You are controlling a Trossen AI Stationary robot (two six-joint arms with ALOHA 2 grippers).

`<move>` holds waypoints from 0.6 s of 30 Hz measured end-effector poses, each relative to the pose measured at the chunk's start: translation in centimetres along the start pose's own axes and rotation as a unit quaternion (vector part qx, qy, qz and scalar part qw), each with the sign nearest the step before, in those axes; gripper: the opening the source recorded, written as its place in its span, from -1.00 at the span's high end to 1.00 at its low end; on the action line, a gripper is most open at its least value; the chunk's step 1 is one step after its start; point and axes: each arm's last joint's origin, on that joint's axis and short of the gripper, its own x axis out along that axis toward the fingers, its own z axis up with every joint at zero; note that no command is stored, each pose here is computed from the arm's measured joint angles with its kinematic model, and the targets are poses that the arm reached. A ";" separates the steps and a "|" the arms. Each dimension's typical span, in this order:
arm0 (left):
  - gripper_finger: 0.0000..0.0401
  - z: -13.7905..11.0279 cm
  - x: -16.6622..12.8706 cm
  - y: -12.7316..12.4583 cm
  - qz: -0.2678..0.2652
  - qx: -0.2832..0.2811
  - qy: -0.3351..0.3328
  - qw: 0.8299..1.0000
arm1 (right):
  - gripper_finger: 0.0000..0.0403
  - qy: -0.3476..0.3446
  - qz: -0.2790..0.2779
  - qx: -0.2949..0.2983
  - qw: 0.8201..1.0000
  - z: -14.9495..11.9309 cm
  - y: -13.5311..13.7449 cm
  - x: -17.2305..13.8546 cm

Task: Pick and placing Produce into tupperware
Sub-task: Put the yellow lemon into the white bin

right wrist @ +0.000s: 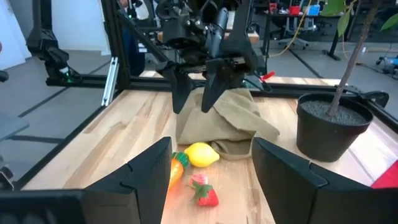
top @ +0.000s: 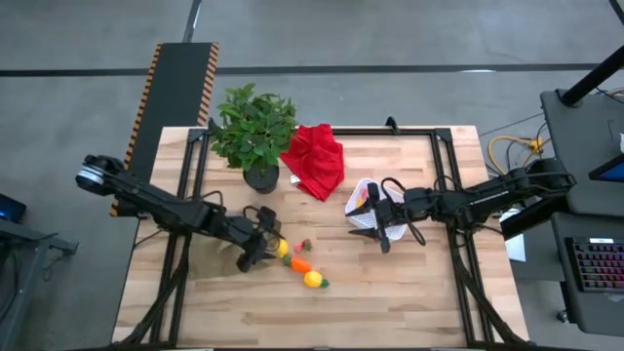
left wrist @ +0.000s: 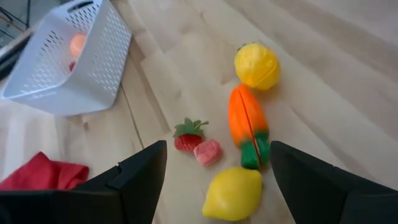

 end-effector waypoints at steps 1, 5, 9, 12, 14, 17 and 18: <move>-0.34 -0.1 0.3 -0.1 -0.002 0.001 0.005 1.000 | -0.07 0.004 0.000 0.000 1.000 -0.1 0.0 0.0; -0.34 -0.6 1.3 -0.4 -0.014 0.003 0.029 0.999 | -0.07 0.015 0.000 0.000 1.000 -0.3 0.0 0.0; -0.34 -1.2 2.2 -0.8 -0.024 0.009 0.050 0.998 | -0.07 0.021 0.000 0.000 1.000 -0.4 0.0 0.0; -0.34 -1.5 2.7 -0.9 -0.029 0.010 0.061 0.998 | -0.07 0.021 0.000 0.000 1.000 -0.4 0.0 0.0; -0.35 -1.6 3.0 -1.0 -0.031 0.012 0.067 0.997 | -0.07 0.021 0.000 -0.001 1.000 -0.4 0.0 0.0; -0.35 -1.9 3.4 -1.1 -0.027 0.019 0.079 0.996 | -0.07 0.021 0.000 -0.001 1.000 -0.4 0.0 0.0; -0.35 -2.0 3.6 -1.2 -0.024 0.025 0.085 0.996 | -0.07 0.021 0.000 -0.001 1.000 -0.4 0.0 0.0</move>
